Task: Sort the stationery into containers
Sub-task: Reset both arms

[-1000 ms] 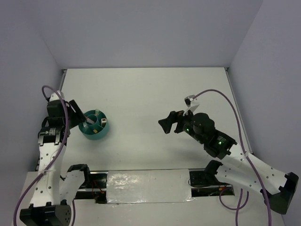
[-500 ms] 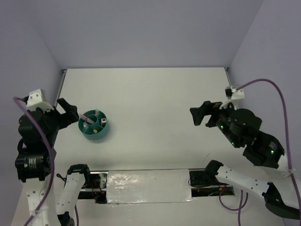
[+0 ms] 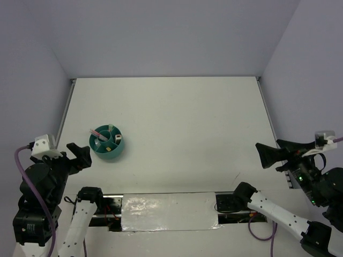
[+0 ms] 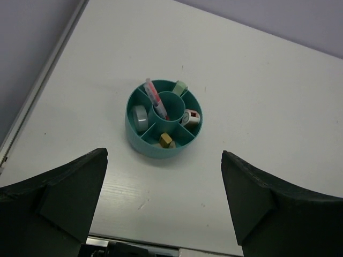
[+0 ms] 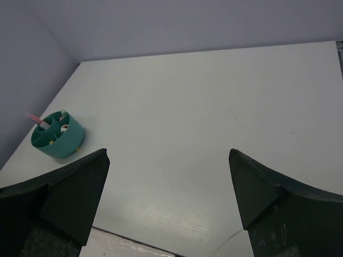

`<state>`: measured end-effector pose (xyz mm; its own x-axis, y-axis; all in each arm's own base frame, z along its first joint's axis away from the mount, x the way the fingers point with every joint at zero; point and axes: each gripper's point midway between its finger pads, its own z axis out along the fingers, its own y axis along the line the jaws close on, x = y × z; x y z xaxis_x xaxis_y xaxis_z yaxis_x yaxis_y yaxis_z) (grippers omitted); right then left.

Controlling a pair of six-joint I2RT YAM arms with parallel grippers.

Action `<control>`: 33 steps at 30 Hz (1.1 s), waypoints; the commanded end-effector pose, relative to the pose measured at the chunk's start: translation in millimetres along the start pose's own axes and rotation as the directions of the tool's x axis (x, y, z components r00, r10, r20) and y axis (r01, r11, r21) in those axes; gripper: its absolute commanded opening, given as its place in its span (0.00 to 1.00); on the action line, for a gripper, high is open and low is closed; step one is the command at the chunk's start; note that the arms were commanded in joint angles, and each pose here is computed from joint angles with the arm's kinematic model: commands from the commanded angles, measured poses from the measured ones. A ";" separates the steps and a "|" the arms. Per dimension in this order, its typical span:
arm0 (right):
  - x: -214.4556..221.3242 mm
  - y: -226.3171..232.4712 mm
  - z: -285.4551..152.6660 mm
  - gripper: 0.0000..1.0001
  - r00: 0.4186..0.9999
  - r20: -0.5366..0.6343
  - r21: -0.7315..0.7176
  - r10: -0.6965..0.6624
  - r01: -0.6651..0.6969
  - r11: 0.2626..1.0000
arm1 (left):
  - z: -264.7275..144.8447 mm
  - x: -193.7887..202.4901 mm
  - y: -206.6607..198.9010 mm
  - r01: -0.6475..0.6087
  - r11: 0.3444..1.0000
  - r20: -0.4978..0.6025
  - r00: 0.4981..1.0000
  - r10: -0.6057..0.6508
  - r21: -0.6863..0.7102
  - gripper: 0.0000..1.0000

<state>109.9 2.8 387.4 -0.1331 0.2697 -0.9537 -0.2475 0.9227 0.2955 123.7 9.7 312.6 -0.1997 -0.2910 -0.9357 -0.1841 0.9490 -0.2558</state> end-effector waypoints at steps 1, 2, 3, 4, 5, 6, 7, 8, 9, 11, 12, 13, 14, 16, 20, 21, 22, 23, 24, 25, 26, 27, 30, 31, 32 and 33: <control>9.0 -10.5 -5.8 1.00 1.000 -0.005 0.024 -0.012 0.012 1.000 | -10.5 -3.7 16.3 0.031 0.997 0.044 0.999 -0.028 -0.069 0.99; 12.2 -11.3 -5.9 1.00 1.000 -0.014 0.030 -0.007 0.008 1.000 | -10.9 -4.6 19.5 0.038 0.995 0.049 0.998 -0.034 -0.087 0.99; 14.1 -11.8 -5.6 1.00 1.000 -0.020 0.034 -0.008 0.009 0.999 | -11.6 -4.8 19.9 0.039 0.995 0.051 0.998 -0.035 -0.088 0.99; 15.0 -12.7 -5.2 1.00 1.000 -0.021 0.043 -0.005 0.006 0.999 | -11.9 -5.3 20.0 0.041 0.995 0.055 0.998 -0.037 -0.088 0.99; 16.8 -12.1 -2.9 1.00 1.000 -0.023 0.046 -0.007 0.008 0.999 | -12.5 -5.6 20.6 0.043 0.995 0.060 0.997 -0.037 -0.090 0.99; 17.0 -11.9 -2.3 1.00 1.000 -0.022 0.048 -0.004 0.005 0.999 | -12.2 -4.1 21.3 0.041 0.995 0.059 0.998 -0.036 -0.092 0.99; 17.5 -11.4 -1.0 1.00 1.000 -0.025 0.052 -0.002 0.004 0.999 | -12.3 -3.4 21.8 0.042 0.995 0.060 0.998 -0.037 -0.093 0.99; 17.2 -10.3 -0.1 1.00 1.000 -0.027 0.050 -0.002 0.003 0.999 | -13.8 -3.4 22.3 0.046 0.995 0.069 0.997 -0.040 -0.091 0.99; 17.3 -9.9 0.5 1.00 1.000 -0.030 0.053 -0.001 0.002 0.999 | -12.9 -1.8 22.9 0.047 0.994 0.065 0.997 -0.041 -0.094 0.99; 16.2 -7.2 3.8 1.00 0.999 -0.035 0.051 -0.006 0.008 0.999 | -14.5 -1.5 23.9 0.050 0.994 0.072 0.996 -0.043 -0.095 0.99; 15.1 -6.2 4.9 1.00 0.999 -0.038 0.052 -0.009 0.011 0.999 | -14.6 -1.6 24.0 0.050 0.994 0.071 0.997 -0.043 -0.097 0.99; 14.0 -5.8 5.2 1.00 0.999 -0.035 0.051 -0.008 0.009 0.999 | -15.2 -2.6 24.1 0.051 0.994 0.074 0.996 -0.044 -0.097 0.99; 12.5 -5.6 5.1 1.00 1.000 -0.030 0.051 -0.005 0.006 0.999 | -15.2 -3.3 23.9 0.051 0.994 0.076 0.996 -0.044 -0.097 0.99; 10.7 -4.7 5.5 1.00 1.000 -0.019 0.047 0.001 0.000 0.999 | -14.8 -3.9 22.1 0.047 0.995 0.074 0.996 -0.040 -0.088 0.99; 10.2 -3.6 7.2 1.00 1.000 -0.009 0.045 0.012 -0.011 0.999 | -14.3 -4.2 22.2 0.047 0.995 0.076 0.996 -0.040 -0.089 0.99; 11.7 -3.8 8.3 1.00 1.000 -0.011 0.049 0.013 -0.012 0.999 | -15.0 -4.1 22.7 0.049 0.995 0.079 0.996 -0.042 -0.089 0.99; 12.1 -3.4 9.0 1.00 1.000 -0.012 0.048 0.011 -0.011 0.999 | -14.6 -4.0 22.7 0.049 0.995 0.079 0.996 -0.042 -0.089 0.99; 12.7 -3.1 9.1 1.00 1.000 -0.011 0.046 0.013 -0.013 0.999 | -13.9 -2.8 23.2 0.048 0.995 0.077 0.996 -0.041 -0.091 0.99; 13.7 -2.5 10.0 1.00 1.000 -0.011 0.045 0.018 -0.017 0.999 | -13.9 -2.9 23.4 0.050 0.994 0.079 0.996 -0.043 -0.092 0.99; 14.3 -2.5 10.5 1.00 1.000 -0.011 0.046 0.020 -0.019 0.999 | -13.6 -2.4 23.4 0.052 0.994 0.078 0.996 -0.044 -0.093 0.99; 14.4 -2.0 10.2 1.00 1.000 -0.010 0.041 0.021 -0.021 0.999 | -13.3 -2.2 24.0 0.051 0.994 0.076 0.996 -0.044 -0.097 0.99; 15.0 -1.4 11.1 1.00 1.000 -0.010 0.040 0.021 -0.021 0.999 | -13.3 -2.7 24.3 0.053 0.994 0.077 0.996 -0.045 -0.099 0.99; 16.5 -1.0 11.6 1.00 1.000 -0.016 0.039 0.020 -0.019 0.999 | -13.7 -3.9 25.1 0.055 0.993 0.079 0.996 -0.046 -0.105 0.99; 17.8 -1.0 12.0 1.00 1.000 -0.020 0.040 0.020 -0.020 0.999 | -14.1 -4.0 25.2 0.055 0.993 0.081 0.996 -0.047 -0.104 0.99; 17.7 -0.6 12.4 1.00 1.000 -0.018 0.039 0.024 -0.023 0.999 | -13.4 -3.7 24.9 0.053 0.993 0.079 0.996 -0.045 -0.104 0.99; 18.4 -0.5 12.6 1.00 1.000 -0.015 0.037 0.027 -0.026 0.999 | -13.0 -4.0 24.8 0.052 0.993 0.080 0.996 -0.044 -0.103 0.99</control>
<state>115.6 7.3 362.9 -0.1777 0.2550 -0.9505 -0.2097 0.9339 0.2897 105.8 31.3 305.0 -0.1531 -0.3176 -0.9358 -0.2954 0.9184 -0.2633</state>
